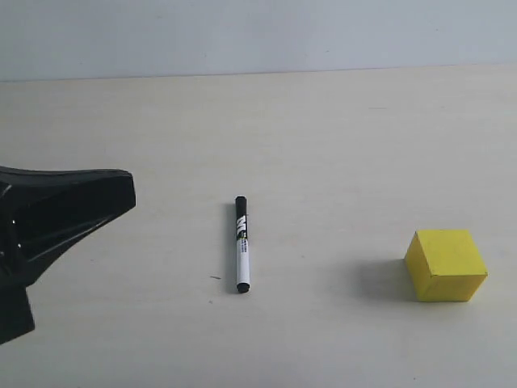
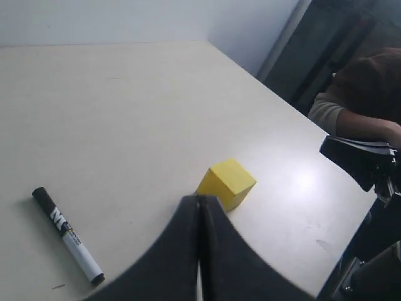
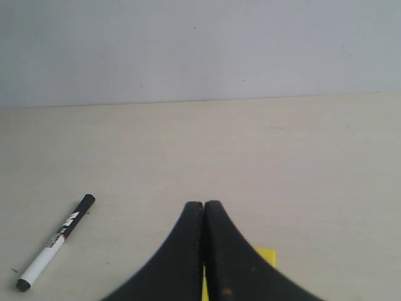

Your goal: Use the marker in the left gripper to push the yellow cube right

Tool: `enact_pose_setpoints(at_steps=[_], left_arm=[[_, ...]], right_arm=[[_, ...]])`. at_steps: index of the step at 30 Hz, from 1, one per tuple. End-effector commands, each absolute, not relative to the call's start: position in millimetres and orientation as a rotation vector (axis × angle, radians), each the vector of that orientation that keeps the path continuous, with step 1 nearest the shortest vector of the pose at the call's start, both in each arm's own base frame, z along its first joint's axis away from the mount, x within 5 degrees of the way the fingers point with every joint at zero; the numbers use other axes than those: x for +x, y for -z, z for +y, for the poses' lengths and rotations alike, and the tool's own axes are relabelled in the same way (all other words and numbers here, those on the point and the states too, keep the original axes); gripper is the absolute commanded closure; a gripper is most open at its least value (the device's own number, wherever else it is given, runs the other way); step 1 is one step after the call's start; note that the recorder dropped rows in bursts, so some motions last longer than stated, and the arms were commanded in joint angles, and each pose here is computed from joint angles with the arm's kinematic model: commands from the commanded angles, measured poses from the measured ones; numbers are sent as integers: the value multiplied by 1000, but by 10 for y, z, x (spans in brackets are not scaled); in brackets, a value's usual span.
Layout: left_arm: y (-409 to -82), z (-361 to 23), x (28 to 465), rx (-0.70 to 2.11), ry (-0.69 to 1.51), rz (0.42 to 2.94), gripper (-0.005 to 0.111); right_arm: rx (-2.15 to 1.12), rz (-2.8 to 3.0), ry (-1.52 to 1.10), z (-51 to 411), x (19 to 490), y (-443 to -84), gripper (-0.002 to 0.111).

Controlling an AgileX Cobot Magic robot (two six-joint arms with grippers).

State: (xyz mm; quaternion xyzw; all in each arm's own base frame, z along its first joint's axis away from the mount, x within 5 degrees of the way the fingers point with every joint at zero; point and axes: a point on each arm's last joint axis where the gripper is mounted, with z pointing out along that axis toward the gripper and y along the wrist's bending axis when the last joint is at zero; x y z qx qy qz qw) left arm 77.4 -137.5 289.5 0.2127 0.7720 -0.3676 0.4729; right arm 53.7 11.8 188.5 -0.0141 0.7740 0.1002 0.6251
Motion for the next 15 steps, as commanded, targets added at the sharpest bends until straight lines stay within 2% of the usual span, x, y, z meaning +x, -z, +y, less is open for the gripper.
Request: enact_pose_setpoints(at_steps=[1,6,10,15], left_arm=[[-2912,-1346,788,543,849,1843,107],[-2942,-1025,989,-23,719,1897,107],[-3011,-792,1019,-109,740,1826,107],[-2907,-389,863,-146,764,1664,107]], right_arm=[[-36,1768,-226,117,536,-1879,108],[-36,1768,-226,117,536,-1879,108],[-36,1768,-226,117,536,-1879,108],[-36,1768,-226,117,536,-1879,108]])
